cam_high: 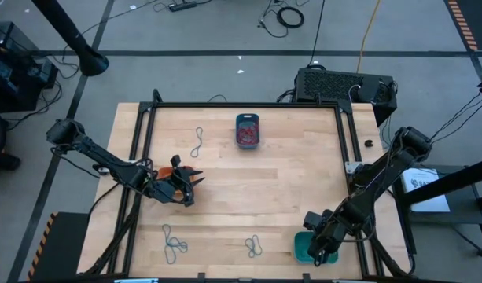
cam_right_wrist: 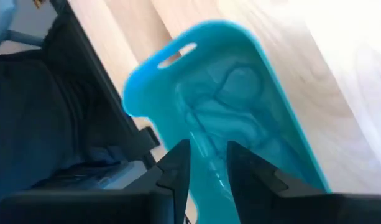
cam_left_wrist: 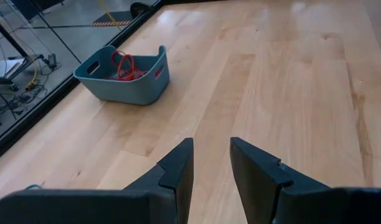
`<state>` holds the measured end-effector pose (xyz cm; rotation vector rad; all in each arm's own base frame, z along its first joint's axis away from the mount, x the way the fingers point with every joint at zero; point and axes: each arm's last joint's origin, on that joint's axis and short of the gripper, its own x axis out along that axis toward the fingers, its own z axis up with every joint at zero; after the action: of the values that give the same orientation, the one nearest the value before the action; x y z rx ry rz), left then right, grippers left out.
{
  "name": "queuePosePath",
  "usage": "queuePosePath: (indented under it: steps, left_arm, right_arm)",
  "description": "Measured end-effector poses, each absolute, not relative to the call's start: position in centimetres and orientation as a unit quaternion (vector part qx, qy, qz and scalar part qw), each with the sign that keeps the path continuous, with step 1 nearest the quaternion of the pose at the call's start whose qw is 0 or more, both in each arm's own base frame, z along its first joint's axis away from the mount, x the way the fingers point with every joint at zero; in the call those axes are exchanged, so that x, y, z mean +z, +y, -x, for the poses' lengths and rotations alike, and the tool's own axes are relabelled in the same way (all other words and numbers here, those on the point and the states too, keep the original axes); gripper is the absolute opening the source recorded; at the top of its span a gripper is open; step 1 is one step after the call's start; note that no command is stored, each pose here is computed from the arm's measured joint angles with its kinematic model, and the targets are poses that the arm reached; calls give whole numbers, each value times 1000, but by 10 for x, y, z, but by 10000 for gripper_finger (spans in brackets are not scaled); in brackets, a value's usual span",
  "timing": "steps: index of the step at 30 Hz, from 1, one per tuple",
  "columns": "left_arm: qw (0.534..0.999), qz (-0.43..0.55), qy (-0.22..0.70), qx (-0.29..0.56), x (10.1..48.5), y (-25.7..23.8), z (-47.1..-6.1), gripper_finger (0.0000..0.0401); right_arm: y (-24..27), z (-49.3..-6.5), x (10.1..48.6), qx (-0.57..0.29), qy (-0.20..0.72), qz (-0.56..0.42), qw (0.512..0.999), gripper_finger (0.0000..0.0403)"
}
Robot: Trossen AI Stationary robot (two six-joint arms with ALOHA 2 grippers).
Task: Sort rubber bands into baskets
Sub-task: Put the top left blue rubber band into the light blue bin
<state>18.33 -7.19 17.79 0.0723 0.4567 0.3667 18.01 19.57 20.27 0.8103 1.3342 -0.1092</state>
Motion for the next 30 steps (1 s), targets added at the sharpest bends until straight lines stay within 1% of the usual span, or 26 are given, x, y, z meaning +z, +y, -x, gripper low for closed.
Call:
queuePosePath:
  steps: [4, 8, 11, 17, 21, 23, 26, 30]
  left_arm:
    - [957, -36, 225, 181, 178, -72, -183, 114]
    - [957, -36, 225, 181, 178, -72, -183, 114]
    - [957, -36, 225, 181, 178, -72, -183, 114]
    - [957, -36, 225, 181, 178, -72, -183, 114]
    - [955, -28, 229, 187, 177, -71, -183, 114]
    - [951, -5, 227, 212, 175, -67, -183, 114]
    - [936, 33, 220, 274, 174, -51, -186, 114]
    - [895, 82, 282, 336, 177, -11, -192, 114]
  right_arm:
    - [188, -185, 208, -44, 584, -361, 725, 98]
    - [173, -198, 211, -45, 552, -331, 764, 98]
    - [155, -212, 211, -56, 523, -291, 799, 98]
    - [111, -248, 218, -94, 419, -185, 884, 98]
    - [78, -275, 231, -93, 333, -140, 928, 98]
    - [60, -286, 238, -102, 288, -129, 943, 98]
    - [34, -296, 247, -128, 238, -122, 955, 98]
    - [7, -299, 250, -166, 216, -123, 954, 98]
